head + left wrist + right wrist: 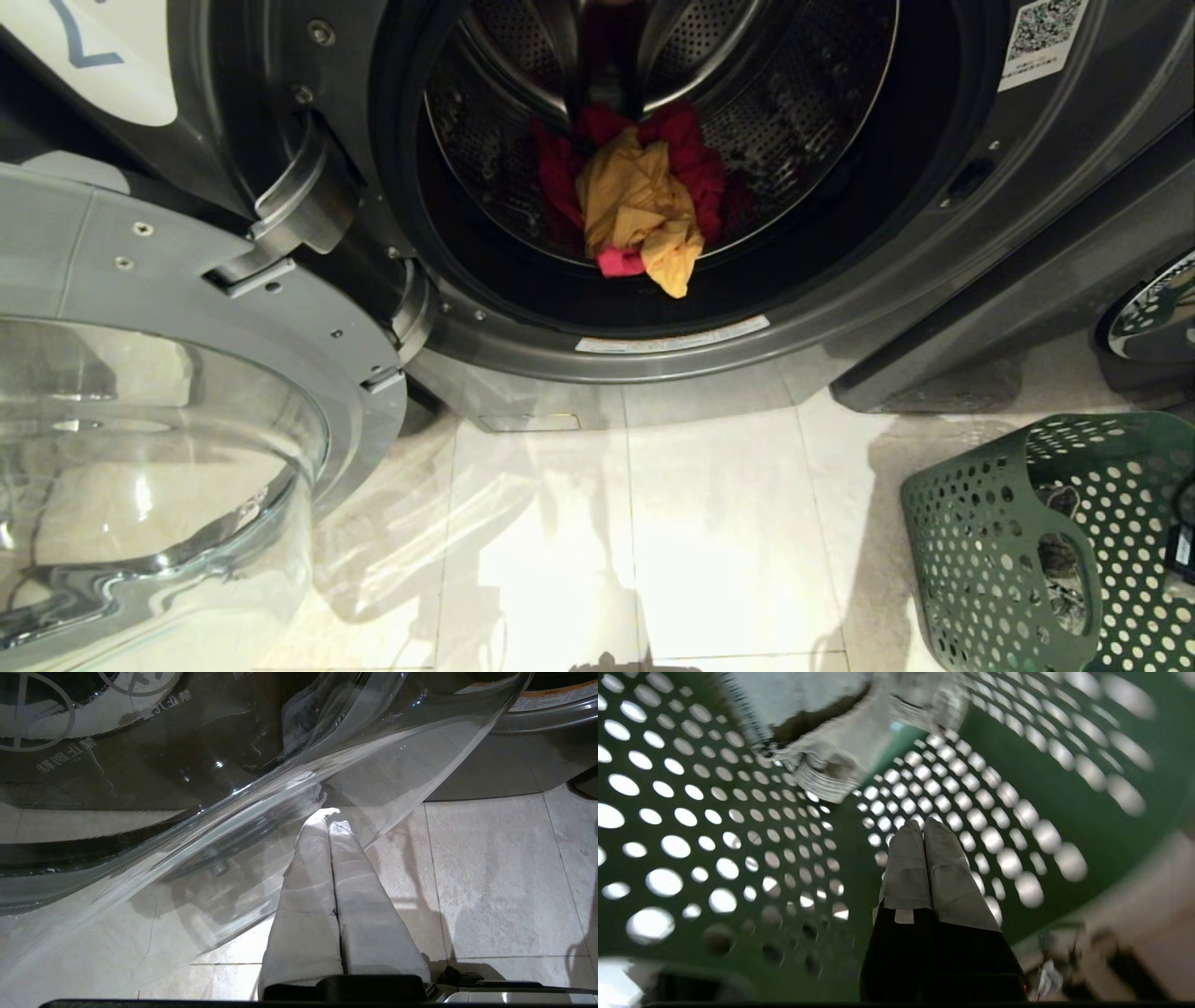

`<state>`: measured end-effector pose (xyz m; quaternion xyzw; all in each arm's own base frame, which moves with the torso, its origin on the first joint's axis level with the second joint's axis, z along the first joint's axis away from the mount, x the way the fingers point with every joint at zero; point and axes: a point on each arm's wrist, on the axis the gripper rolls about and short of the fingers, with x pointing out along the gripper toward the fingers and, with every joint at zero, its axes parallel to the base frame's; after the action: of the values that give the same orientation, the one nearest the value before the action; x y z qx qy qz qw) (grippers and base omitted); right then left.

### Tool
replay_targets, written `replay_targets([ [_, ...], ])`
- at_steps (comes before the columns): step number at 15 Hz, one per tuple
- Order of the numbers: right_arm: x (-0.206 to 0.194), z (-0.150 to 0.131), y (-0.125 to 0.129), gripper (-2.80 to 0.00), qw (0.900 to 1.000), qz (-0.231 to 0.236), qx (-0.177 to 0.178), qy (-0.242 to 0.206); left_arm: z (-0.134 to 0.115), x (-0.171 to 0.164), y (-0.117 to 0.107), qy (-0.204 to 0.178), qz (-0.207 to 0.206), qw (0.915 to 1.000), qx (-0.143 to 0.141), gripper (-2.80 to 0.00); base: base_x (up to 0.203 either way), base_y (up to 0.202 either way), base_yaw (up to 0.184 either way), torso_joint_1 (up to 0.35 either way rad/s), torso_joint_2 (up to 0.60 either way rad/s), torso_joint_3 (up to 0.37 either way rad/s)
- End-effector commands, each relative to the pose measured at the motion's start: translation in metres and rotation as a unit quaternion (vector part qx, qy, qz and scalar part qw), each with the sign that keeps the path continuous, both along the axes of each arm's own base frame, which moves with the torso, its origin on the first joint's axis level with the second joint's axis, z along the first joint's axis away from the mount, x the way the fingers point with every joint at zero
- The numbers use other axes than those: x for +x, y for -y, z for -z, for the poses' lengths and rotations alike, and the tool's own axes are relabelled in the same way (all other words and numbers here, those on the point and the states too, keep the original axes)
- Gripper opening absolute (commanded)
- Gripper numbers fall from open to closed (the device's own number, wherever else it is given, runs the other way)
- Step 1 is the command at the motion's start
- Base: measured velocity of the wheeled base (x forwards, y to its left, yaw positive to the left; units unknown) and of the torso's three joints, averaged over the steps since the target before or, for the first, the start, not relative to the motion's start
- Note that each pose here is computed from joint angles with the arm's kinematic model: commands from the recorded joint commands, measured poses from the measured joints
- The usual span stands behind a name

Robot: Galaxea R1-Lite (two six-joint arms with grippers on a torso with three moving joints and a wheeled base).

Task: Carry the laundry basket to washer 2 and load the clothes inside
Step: Place the clothes into the washing machine

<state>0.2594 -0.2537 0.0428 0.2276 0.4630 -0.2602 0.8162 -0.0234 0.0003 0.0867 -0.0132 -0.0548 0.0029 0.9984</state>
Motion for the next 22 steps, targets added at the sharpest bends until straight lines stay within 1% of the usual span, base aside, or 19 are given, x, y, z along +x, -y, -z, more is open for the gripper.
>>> replay_targets([
  [1,0.01,0.049,0.011,-2.8,0.998,-0.057,0.027,0.003,0.011,0.003,0.0,-0.02,0.0,0.9998,0.0,-2.8,0.0,0.0,0.0,0.0,0.0,0.0],
  [3,0.025,0.067,0.02,-2.8,0.996,-0.085,0.022,0.012,0.011,0.003,0.0,-0.02,0.0,0.9998,0.0,-2.8,0.0,0.0,0.0,0.0,0.0,0.0],
  [6,0.049,0.087,0.035,-2.8,0.995,-0.098,0.007,0.025,0.011,0.003,0.0,-0.02,0.0,0.9998,0.0,-2.8,0.0,0.0,0.0,0.0,0.0,0.0],
  [9,0.065,0.099,0.046,-2.8,0.992,-0.11,-0.029,0.053,0.011,0.003,0.0,-0.02,0.0,0.9998,0.0,-2.8,0.0,0.0,0.0,0.0,0.0,0.0],
  [13,0.089,0.113,0.041,-2.8,0.981,-0.154,-0.078,0.084,0.011,0.003,0.0,-0.02,0.0,0.9998,0.0,-2.8,0.0,0.0,0.0,0.0,0.0,0.0],
  [14,0.096,0.117,0.04,0.0,0.978,-0.162,-0.091,0.096,0.011,0.003,0.0,-0.02,0.0,0.9998,0.0,-2.8,0.0,0.0,0.0,0.0,0.0,0.0],
  [17,0.113,0.115,0.031,0.0,0.972,-0.179,-0.102,0.111,0.011,0.003,0.0,-0.02,0.0,0.9998,0.0,-2.8,0.0,0.0,0.0,0.0,0.0,0.0],
  [20,0.128,0.117,0.028,0.0,0.968,-0.19,-0.113,0.123,0.011,0.003,0.0,-0.02,0.0,0.9998,0.0,-2.8,0.0,0.0,0.0,0.0,0.0,0.0],
  [21,0.135,0.118,0.031,0.0,0.965,-0.192,-0.123,0.132,0.011,0.003,0.0,-0.02,0.0,0.9998,0.0,-2.8,0.0,0.0,0.0,0.0,0.0,0.0],
  [22,0.141,0.117,0.035,0.0,0.96,-0.192,-0.142,0.147,0.011,0.003,0.0,-0.02,0.0,0.9998,0.0,-2.8,0.0,0.0,0.0,0.0,0.0,0.0],
])
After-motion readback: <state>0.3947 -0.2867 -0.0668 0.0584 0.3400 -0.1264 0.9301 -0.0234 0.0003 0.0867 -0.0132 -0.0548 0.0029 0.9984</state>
